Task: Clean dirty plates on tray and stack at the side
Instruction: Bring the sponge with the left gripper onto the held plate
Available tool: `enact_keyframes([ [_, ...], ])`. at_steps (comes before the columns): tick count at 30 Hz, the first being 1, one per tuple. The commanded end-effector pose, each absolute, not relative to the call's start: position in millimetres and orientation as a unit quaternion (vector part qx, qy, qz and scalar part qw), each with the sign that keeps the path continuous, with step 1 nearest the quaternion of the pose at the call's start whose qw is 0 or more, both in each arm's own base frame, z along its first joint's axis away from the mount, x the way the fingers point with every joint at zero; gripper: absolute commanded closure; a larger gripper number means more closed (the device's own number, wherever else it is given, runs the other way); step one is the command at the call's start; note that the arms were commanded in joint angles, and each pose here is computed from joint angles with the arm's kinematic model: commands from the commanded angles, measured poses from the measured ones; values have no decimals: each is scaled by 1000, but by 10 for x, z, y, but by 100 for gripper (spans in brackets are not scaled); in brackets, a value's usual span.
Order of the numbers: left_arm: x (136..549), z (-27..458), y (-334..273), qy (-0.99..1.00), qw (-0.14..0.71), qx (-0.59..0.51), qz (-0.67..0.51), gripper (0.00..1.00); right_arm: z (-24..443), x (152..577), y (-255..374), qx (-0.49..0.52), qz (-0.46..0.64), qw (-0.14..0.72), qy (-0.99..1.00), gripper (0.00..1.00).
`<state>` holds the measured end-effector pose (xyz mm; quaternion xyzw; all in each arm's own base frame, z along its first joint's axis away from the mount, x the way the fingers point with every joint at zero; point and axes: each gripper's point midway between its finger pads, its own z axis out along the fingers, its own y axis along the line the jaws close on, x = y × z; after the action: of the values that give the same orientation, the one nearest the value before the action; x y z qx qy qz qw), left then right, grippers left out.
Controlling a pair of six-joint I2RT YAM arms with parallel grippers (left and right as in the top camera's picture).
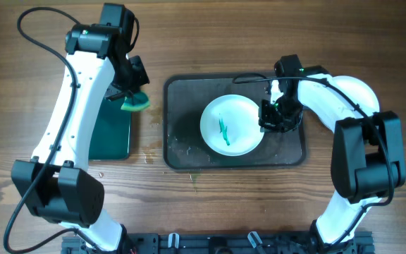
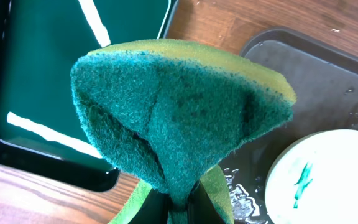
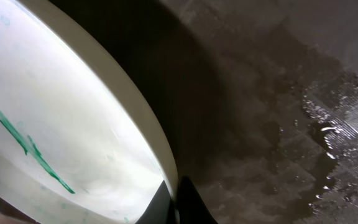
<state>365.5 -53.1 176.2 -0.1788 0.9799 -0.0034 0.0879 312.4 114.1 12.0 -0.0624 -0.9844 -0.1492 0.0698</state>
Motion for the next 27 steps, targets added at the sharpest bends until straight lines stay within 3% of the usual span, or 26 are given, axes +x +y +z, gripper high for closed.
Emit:
enact_keyframes([
  [1, 3691, 1828, -680, 982, 102, -161, -17, 96, 147, 3127, 1197, -56, -167, 68, -982, 96],
  [13, 3743, 1685, -1072, 984, 101, -146, -25, 96, 147, 3135, 1200, -52, -168, 66, -982, 95],
  [22, 3739, 1625, -1407, 984, 95, -138, -56, 96, 191, 3305, 1313, -17, -209, 29, -977, 76],
  [25, 3747, 1573, -1444, 984, 90, -143, -57, 96, 242, 3463, 1319, 39, -217, -11, -975, 71],
  [27, 3745, 1516, -1464, 985, 81, -143, -58, 96, 222, 3605, 1205, 63, -190, -44, -979, 63],
])
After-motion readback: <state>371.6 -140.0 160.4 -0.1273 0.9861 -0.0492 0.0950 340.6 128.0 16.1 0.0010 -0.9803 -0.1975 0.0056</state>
